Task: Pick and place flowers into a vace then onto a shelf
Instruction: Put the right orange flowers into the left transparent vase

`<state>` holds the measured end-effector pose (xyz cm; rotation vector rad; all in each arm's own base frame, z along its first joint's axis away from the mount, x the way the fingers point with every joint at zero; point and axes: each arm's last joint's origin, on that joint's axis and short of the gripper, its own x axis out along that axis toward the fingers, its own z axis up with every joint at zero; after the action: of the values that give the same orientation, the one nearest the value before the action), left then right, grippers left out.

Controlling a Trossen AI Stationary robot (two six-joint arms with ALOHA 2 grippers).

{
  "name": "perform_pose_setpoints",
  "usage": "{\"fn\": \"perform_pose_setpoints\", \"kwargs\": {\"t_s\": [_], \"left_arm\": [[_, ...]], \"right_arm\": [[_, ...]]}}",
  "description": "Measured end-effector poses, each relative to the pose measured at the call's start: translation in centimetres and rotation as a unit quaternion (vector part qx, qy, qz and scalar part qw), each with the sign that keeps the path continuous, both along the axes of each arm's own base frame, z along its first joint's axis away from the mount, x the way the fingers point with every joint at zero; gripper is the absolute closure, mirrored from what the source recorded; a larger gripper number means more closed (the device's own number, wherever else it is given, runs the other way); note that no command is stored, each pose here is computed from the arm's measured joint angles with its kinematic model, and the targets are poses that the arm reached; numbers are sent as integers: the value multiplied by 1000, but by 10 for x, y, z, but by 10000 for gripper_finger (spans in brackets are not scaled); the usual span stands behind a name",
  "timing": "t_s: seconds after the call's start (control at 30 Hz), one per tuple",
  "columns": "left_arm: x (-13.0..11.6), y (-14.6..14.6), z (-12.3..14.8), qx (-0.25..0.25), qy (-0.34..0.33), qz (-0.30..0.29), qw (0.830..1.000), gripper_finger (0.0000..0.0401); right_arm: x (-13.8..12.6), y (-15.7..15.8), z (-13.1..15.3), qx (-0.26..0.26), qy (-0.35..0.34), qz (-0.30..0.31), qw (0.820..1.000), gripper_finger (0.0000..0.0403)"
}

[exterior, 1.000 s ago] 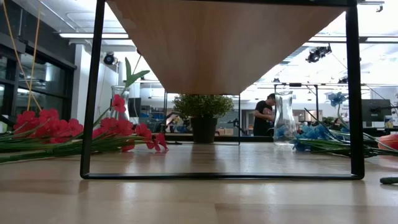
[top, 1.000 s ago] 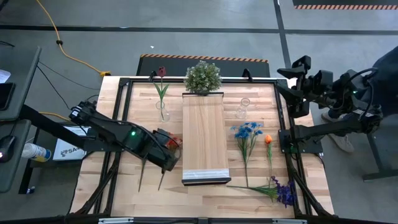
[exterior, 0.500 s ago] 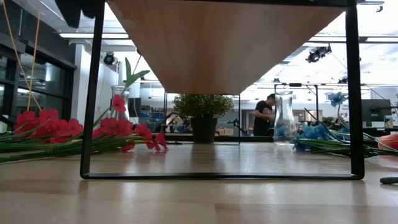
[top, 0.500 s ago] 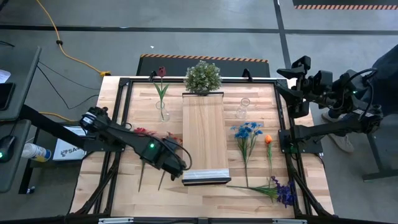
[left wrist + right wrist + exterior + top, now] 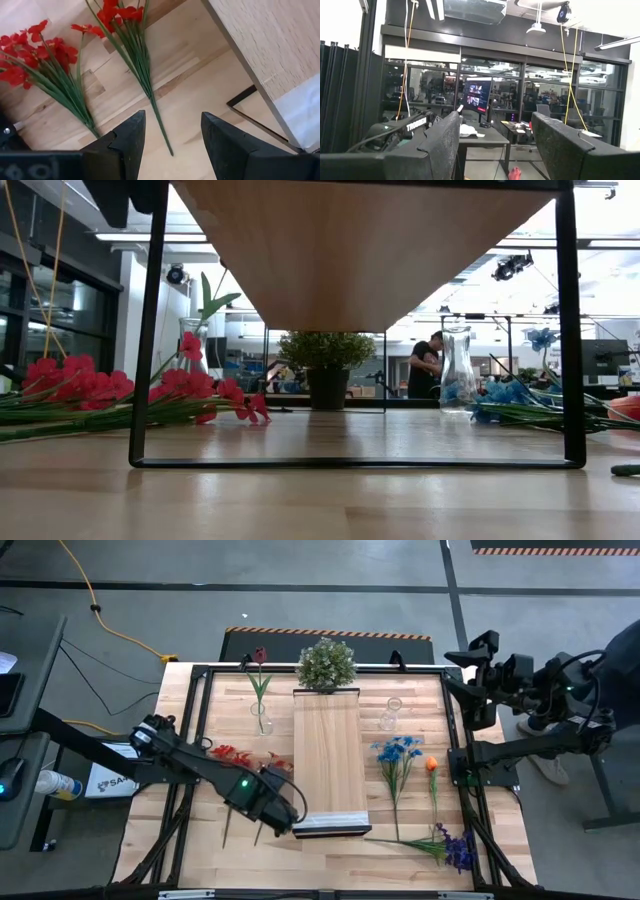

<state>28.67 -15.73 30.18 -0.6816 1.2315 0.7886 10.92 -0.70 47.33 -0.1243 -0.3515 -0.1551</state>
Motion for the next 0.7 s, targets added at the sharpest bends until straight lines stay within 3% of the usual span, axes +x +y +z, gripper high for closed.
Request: {"fn": "perform_pose_setpoints", "kwargs": {"t_s": [0.7], "left_arm": [[-7,-9,-1,-10,11,3,1000,176]], "right_arm": [[0,0,0,1,1,1,1000,167]]}}
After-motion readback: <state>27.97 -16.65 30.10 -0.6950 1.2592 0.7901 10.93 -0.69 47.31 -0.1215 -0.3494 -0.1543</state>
